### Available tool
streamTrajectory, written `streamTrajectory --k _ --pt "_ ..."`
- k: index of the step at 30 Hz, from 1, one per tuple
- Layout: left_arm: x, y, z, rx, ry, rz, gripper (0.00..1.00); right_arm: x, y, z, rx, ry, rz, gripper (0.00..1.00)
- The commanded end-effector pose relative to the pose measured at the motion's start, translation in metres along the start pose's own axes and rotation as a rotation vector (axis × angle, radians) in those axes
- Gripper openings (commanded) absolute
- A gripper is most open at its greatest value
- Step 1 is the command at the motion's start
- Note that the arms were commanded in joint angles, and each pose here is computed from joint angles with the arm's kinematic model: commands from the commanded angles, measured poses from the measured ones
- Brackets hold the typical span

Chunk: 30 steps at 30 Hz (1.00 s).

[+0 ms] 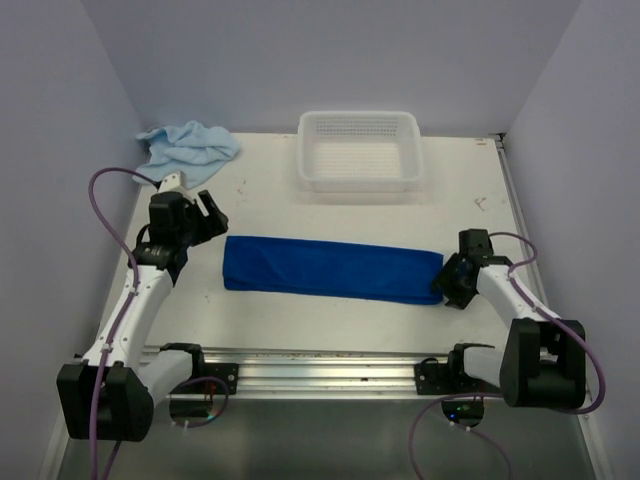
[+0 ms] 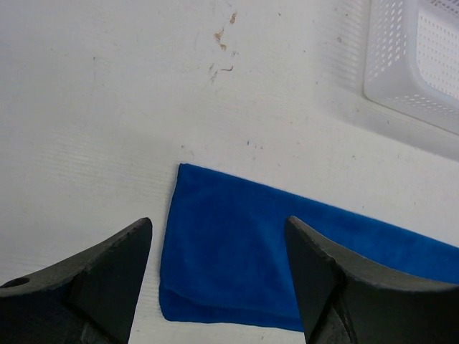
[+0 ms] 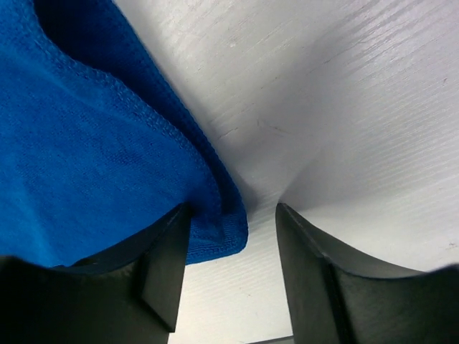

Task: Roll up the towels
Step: Fold the towel

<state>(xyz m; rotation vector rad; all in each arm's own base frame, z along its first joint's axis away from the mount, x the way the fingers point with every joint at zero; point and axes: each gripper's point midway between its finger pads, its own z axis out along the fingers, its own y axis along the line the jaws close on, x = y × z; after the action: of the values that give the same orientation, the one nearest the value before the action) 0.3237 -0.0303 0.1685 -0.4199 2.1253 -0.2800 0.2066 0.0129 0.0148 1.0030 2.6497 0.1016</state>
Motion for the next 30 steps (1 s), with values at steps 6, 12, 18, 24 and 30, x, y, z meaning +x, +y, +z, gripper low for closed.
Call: streamTrajectory --k 6,12,18,24,30 --pt "-0.019 -0.006 0.004 0.016 -0.049 0.035 0.79 0.001 0.005 0.014 -0.003 0.017 0.036 0.26" --pt "-0.014 -0.003 0.005 0.015 -0.04 0.047 0.79 -0.019 0.006 0.011 0.047 -0.021 0.014 0.0" --pt "-0.01 -0.01 0.009 0.06 -0.02 0.054 0.79 -0.048 -0.016 -0.001 0.177 -0.093 0.014 0.0" --pt "0.001 -0.013 0.015 0.093 0.012 0.062 0.81 -0.08 -0.043 -0.029 0.239 -0.179 0.075 0.0" --pt "0.008 -0.02 0.016 0.141 0.037 0.073 0.81 -0.101 -0.044 -0.048 0.239 -0.227 0.062 0.0"
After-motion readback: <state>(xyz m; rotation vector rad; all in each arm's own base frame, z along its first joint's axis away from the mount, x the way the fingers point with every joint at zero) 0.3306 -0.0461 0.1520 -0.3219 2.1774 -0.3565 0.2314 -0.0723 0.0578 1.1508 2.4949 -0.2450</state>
